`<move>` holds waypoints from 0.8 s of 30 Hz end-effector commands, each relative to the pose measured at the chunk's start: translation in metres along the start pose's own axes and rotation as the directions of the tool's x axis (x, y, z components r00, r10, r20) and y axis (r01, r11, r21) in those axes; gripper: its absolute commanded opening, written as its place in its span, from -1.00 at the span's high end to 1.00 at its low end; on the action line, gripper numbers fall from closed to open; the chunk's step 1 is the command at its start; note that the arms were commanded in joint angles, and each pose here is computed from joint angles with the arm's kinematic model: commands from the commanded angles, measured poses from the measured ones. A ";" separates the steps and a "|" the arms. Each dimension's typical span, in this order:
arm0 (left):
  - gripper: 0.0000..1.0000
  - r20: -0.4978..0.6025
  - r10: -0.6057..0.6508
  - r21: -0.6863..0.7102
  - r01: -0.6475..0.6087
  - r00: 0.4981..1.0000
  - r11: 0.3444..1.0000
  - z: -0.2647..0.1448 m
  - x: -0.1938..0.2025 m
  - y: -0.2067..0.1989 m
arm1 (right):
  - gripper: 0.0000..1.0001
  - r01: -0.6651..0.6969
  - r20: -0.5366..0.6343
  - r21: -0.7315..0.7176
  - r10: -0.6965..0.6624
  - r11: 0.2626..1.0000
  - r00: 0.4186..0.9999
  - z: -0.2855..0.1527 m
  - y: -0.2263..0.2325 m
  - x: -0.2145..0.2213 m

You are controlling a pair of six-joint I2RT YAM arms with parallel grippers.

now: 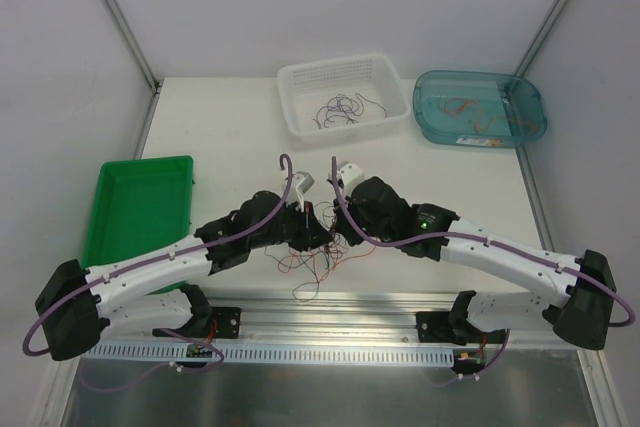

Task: Untangle the cables
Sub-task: Untie the cable.

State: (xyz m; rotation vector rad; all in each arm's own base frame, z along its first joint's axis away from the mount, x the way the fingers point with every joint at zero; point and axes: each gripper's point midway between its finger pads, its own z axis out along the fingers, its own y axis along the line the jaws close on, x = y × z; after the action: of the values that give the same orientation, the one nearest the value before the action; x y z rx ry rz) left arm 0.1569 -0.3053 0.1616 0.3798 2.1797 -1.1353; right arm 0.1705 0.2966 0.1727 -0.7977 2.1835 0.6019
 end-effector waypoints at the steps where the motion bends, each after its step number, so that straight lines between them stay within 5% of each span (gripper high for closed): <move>1: 1.00 0.068 0.036 0.002 -0.036 0.997 0.999 -0.008 -0.019 -0.011 | 0.99 -0.001 0.056 0.074 -0.003 0.997 0.998 -0.006 -0.010 -0.019; 5: 1.00 0.135 0.038 -0.051 -0.032 0.990 0.998 -0.021 -0.028 -0.001 | 0.99 -0.067 0.043 0.296 0.056 0.953 0.997 -0.015 -0.059 -0.007; 11: 1.00 0.234 0.087 -0.075 -0.071 0.968 0.995 -0.046 -0.039 0.005 | 0.99 -0.296 0.115 0.435 0.274 0.850 0.955 -0.032 -0.121 0.013; 16: 1.00 0.308 0.106 -0.104 -0.077 0.945 0.992 -0.064 -0.049 0.010 | 0.99 -0.357 0.141 0.514 0.334 0.780 0.932 -0.051 -0.156 0.020; 24: 1.00 0.347 0.125 -0.441 0.044 0.930 0.897 -0.096 -0.051 0.077 | 0.99 -0.430 0.235 0.535 0.361 0.727 0.903 -0.089 -0.187 -0.007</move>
State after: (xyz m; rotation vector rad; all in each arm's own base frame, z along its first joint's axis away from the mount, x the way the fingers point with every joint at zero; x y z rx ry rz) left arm 0.1833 -0.2201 0.2058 0.1247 1.9419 -0.8421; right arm 0.2553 0.1393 0.1735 -0.0172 2.3094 0.2201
